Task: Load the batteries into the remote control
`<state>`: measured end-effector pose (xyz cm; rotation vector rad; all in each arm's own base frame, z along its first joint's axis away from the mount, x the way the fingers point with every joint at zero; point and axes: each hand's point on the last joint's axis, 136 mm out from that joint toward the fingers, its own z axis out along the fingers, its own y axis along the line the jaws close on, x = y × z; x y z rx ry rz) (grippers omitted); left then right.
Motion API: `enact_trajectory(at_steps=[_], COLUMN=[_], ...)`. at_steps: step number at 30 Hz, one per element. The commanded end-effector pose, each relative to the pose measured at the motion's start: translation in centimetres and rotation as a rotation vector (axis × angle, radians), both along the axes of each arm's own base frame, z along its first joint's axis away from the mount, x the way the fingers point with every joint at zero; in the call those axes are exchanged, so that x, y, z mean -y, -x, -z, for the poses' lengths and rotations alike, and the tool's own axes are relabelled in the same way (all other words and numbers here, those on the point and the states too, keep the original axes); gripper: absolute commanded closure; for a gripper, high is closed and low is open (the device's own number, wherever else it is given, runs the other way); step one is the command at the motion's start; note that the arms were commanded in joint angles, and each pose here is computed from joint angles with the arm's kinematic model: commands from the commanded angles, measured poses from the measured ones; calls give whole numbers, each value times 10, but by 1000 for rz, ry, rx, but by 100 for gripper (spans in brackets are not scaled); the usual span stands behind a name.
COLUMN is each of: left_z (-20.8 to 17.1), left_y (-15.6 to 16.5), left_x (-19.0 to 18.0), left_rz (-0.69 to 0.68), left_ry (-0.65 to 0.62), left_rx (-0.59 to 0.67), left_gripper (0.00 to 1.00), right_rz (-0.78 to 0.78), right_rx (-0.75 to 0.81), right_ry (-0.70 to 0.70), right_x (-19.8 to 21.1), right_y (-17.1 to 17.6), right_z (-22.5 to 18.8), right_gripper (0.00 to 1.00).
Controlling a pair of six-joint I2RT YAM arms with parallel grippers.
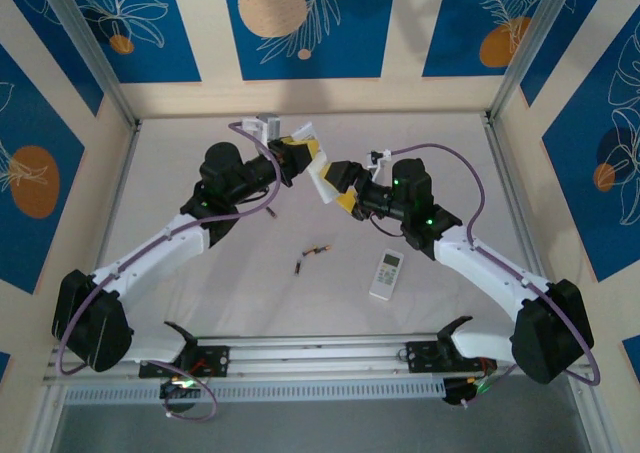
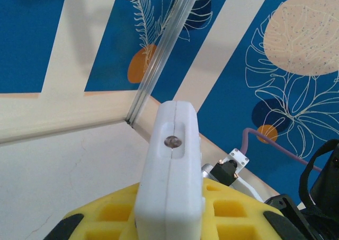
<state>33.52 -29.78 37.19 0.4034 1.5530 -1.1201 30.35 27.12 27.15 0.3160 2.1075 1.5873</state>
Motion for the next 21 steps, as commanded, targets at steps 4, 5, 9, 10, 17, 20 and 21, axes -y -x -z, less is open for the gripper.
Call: enact_trajectory(at_steps=[4,5,9,10,17,20,21], left_z=[-15,-16,-18,-20,-26,-25,-26], left_y=[12,15,23,25,36,36,37], left_x=[6,7,10,9,5,3,3], left_rz=[45,61,89,90,68,56,62], left_ry=[23,24,21,19,-9,-20,-21], left_rx=[75,85,131,148,252,262,267], left_gripper=[100,100,100,100,100,100,100], right_rz=[35,41,65,79,131,152,151], right_rx=[11,0,-76,-109,-271,-300,-301], right_ry=[-21,-21,19,37,82,103,107], right_x=[2,2,5,7,17,22,22], right_y=[-11,-12,-14,-15,-17,-17,-17], right_z=[-10,-7,9,15,46,54,55], right_gripper=[1,0,4,5,12,14,15])
